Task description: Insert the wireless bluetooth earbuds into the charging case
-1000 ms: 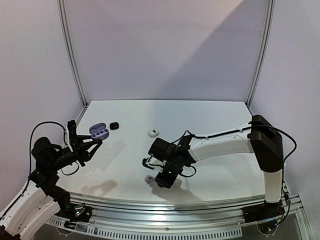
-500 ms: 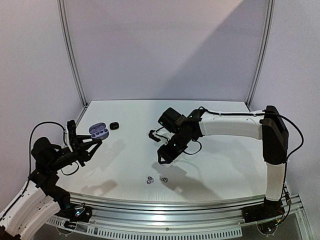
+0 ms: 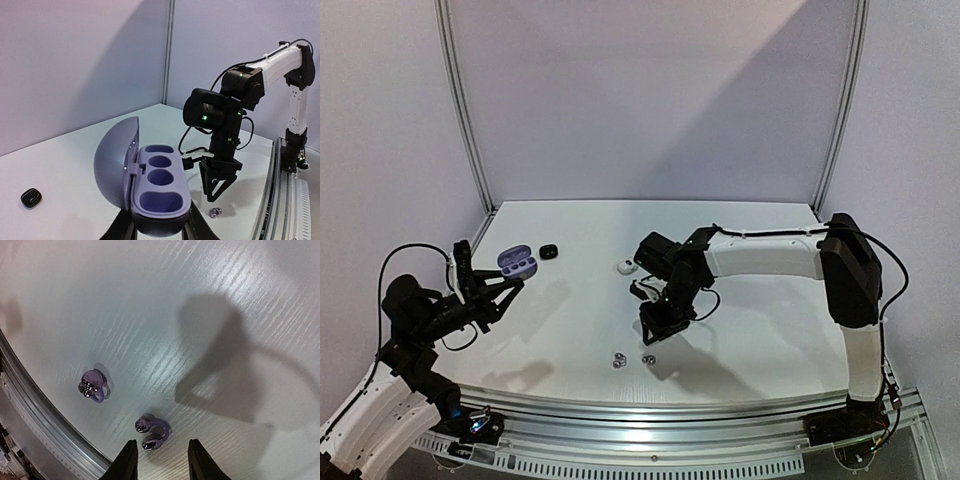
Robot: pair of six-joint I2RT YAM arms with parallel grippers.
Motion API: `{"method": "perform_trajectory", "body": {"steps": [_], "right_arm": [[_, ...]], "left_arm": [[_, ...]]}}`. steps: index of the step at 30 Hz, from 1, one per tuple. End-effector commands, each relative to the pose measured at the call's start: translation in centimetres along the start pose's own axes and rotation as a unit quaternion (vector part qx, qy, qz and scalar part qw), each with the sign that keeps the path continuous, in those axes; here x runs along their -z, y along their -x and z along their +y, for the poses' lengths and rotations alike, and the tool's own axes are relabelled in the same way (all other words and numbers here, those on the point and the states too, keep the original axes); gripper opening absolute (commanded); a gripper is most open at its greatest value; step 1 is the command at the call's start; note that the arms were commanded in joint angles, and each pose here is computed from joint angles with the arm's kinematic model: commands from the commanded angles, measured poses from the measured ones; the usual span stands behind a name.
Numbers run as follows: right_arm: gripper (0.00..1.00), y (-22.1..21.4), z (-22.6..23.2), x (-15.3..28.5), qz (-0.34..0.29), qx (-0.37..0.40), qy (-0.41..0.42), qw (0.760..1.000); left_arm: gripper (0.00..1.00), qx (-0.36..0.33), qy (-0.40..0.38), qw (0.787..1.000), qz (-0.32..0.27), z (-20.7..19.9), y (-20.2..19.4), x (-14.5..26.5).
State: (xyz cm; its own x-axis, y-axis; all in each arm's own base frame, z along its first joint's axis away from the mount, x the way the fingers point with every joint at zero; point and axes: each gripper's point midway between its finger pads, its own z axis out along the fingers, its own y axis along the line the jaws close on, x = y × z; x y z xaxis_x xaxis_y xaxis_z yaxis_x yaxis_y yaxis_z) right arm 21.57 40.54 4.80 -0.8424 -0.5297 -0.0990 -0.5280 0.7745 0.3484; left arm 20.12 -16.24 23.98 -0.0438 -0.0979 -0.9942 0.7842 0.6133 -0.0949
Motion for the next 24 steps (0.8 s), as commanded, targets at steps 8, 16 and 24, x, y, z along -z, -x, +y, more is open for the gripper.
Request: {"method": "perform_trajectory", "body": {"steps": [8, 16, 24], "right_arm": [[0.31, -1.9, -0.8, -3.3, 0.044, -0.022, -0.013, 0.999], [0.31, -2.5, -0.2, -3.7, 0.048, -0.015, -0.008, 0.999], [0.26, -3.2, 0.2, -3.7, 0.050, -0.017, -0.011, 0.999]], "left_arm": [[0.00, -0.005, 0.007, 1.000, -0.004, 0.3, -0.1, 0.2], [0.00, -0.003, 0.008, 1.000, -0.002, 0.3, -0.2, 0.1], [0.00, -0.003, 0.006, 1.000, -0.002, 0.3, -0.2, 0.1]]}}
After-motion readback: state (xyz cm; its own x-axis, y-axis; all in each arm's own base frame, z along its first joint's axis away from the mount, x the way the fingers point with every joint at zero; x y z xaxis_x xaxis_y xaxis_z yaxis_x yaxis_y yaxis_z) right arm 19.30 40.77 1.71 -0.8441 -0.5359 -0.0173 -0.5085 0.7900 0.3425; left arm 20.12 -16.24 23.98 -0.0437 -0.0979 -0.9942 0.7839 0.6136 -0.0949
